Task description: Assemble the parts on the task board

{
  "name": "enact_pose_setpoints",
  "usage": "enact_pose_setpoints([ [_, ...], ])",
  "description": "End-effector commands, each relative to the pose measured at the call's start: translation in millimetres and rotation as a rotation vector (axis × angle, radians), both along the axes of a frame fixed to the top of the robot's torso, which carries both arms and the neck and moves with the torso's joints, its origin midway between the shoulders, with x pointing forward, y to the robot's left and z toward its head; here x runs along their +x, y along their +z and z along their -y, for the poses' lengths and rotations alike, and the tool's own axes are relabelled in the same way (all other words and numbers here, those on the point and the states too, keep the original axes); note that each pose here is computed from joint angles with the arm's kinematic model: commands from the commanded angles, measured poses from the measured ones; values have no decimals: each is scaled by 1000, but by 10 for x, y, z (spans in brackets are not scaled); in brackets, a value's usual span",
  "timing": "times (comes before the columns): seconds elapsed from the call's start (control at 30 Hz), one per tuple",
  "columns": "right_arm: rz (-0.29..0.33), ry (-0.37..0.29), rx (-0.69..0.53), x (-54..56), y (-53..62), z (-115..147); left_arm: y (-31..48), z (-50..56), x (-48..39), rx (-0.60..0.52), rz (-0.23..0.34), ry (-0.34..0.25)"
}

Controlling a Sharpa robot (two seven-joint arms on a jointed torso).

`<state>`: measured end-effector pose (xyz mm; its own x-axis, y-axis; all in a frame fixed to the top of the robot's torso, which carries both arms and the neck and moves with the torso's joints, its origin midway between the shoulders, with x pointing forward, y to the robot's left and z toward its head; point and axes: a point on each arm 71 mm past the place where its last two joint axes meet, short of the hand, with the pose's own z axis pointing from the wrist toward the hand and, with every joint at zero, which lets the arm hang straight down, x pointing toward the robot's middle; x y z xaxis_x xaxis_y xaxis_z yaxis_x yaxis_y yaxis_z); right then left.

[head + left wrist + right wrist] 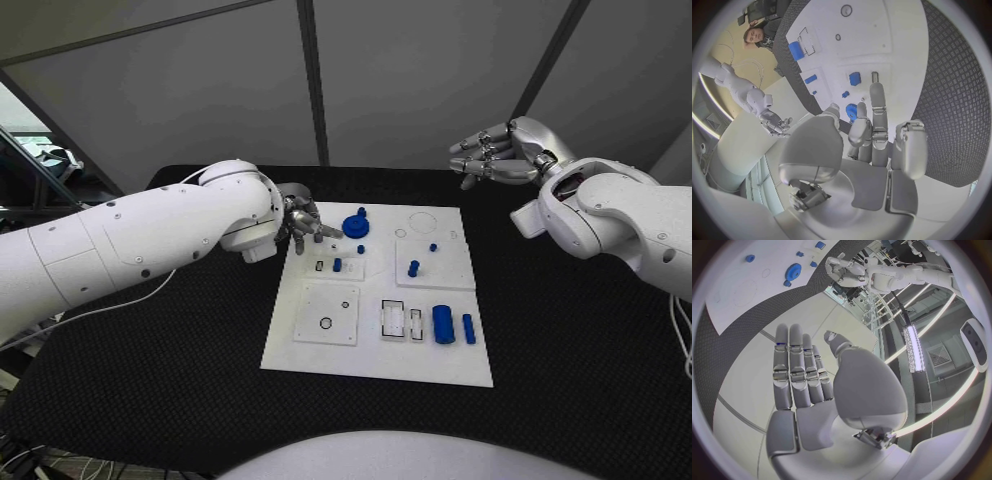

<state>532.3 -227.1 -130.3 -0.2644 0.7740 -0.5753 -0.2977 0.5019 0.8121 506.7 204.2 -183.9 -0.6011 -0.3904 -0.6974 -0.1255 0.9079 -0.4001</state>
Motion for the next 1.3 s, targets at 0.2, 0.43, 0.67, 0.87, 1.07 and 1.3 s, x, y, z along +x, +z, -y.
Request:
enact_pose_setpoints([
  [0.2, 7, 14, -23, 5, 0, -20, 138, -76, 282, 23, -44, -22],
  [0.43, 8, 15, -27, 6, -6, -20, 137, -139, 529, 82, -35, -23],
  [0.67, 8, 16, -28, 7, -8, -35, 67, -167, 622, 121, -70, -23],
  [0.87, 6, 19, -28, 8, -11, -46, -7, -170, 652, 152, -101, -31],
  [1.07, 4, 22, -28, 7, -12, -58, -65, -154, 672, 164, -114, -37],
  [1.3, 3, 24, -28, 10, -14, -68, -102, -130, 679, 171, -124, -45],
])
